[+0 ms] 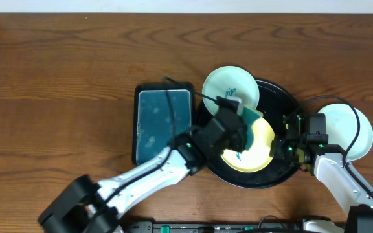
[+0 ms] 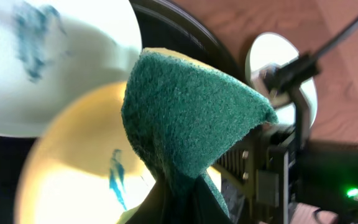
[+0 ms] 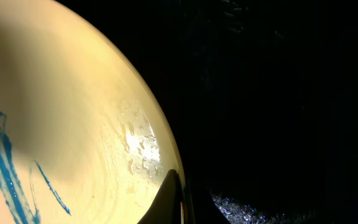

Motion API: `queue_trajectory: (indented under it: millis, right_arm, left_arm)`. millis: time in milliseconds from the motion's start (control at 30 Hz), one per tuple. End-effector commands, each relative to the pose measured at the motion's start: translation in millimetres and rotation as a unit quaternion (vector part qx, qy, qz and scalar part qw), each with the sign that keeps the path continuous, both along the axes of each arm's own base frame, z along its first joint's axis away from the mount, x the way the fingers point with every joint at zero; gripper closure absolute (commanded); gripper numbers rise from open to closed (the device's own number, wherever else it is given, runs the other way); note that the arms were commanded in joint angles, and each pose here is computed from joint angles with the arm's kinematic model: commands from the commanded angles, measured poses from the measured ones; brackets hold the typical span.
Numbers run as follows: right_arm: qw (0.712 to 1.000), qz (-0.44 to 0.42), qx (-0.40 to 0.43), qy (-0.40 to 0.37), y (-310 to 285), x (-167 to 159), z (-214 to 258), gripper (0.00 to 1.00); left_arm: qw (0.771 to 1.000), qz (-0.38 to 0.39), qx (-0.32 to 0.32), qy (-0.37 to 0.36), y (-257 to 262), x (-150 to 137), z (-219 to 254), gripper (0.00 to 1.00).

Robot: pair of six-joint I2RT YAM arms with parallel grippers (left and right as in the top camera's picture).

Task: Clean dirty plates on tray and stack at the side
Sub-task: 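Carry the green sponge from the water tray onto the yellow plate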

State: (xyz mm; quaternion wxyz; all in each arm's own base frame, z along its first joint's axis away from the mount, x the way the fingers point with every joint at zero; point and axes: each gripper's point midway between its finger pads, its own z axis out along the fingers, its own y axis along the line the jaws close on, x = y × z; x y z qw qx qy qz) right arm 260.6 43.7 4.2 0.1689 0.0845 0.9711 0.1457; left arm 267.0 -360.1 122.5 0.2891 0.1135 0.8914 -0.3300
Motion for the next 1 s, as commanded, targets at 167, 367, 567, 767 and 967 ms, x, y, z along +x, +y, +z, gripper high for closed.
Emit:
queue_trajectory:
  millis: [167,367,567,767,967]
  right_arm:
    - [1.000,0.010,-0.012,0.007,0,-7,-5,0.99]
    - [1.000,0.010,-0.012,0.007,0,-7,-5,0.99]
    - [1.000,0.010,-0.012,0.010,0,-8,-5,0.99]
    - [1.000,0.010,-0.012,0.013,0,-9,-6,0.99]
    - [1.000,0.010,-0.012,0.012,0,-9,-6,0.99]
  left_arm:
    - [0.998,-0.041,0.045,0.019,-18,-13,-51,0.93]
    - [0.994,-0.060,0.079,0.053,-17,-30,-84,0.92]
    - [0.990,0.016,0.131,0.058,10,-18,-100,0.92]
    - [0.976,0.096,0.162,0.108,38,-22,-115,0.92]
    - [0.958,0.155,0.175,0.165,57,-34,-126,0.92]
